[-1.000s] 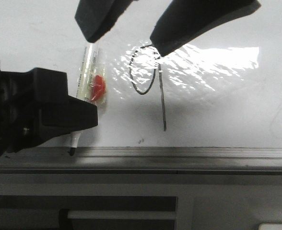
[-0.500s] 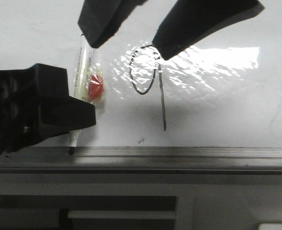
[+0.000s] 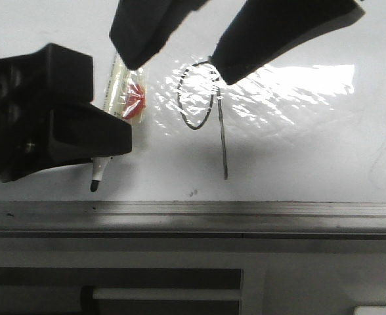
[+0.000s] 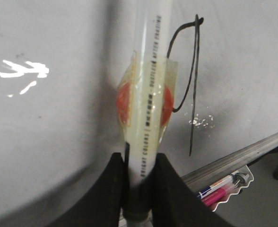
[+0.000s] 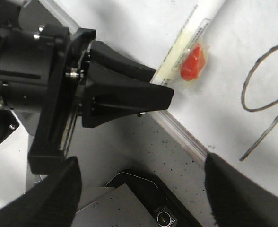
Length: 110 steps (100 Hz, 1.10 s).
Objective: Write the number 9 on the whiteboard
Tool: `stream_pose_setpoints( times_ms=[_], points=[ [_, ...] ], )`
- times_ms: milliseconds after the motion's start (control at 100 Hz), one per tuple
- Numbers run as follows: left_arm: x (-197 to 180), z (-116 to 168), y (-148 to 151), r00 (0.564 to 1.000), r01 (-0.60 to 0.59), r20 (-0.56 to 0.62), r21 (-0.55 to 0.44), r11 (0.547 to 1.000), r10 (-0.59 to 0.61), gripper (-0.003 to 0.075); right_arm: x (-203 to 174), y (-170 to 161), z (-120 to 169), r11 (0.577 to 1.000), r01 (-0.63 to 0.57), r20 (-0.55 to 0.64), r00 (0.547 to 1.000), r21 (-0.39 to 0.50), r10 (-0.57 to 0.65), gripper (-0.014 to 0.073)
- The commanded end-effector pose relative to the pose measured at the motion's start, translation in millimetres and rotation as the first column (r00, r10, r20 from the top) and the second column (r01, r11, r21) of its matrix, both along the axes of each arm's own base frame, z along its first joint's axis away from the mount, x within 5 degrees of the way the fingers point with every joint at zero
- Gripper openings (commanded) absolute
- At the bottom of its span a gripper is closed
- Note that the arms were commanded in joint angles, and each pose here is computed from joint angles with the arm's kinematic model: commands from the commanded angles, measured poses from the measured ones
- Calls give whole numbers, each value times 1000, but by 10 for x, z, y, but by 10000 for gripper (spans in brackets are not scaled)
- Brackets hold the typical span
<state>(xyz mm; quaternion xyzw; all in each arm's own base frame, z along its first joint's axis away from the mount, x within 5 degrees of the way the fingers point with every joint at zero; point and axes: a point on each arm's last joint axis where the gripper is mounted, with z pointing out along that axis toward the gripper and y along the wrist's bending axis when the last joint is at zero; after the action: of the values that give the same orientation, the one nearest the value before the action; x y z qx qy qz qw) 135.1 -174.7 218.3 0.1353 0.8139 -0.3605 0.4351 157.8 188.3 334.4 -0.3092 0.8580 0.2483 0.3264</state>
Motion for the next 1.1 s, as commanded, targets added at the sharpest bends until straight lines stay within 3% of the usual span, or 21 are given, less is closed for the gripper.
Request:
stream_pose_setpoints(
  times_ms=[0, 200, 1020, 1090],
  points=[
    [16, 204, -8, 997, -8, 73, -70, 998, 13, -21, 12, -5, 156, 998, 7, 66, 998, 62, -11, 479],
    [42, 178, 26, 995, -39, 86, -20, 999, 41, -21, 12, -5, 156, 998, 8, 65, 998, 62, -12, 479],
    [138, 74, -3, 990, -109, 87, -7, 994, 109, -19, 5, 1, 158, 997, 10, 51, 999, 75, -14, 471],
    [139, 76, -3, 990, -110, 89, -8, 994, 110, 19, 5, 1, 158, 997, 10, 51, 999, 75, -14, 471]
  ],
)
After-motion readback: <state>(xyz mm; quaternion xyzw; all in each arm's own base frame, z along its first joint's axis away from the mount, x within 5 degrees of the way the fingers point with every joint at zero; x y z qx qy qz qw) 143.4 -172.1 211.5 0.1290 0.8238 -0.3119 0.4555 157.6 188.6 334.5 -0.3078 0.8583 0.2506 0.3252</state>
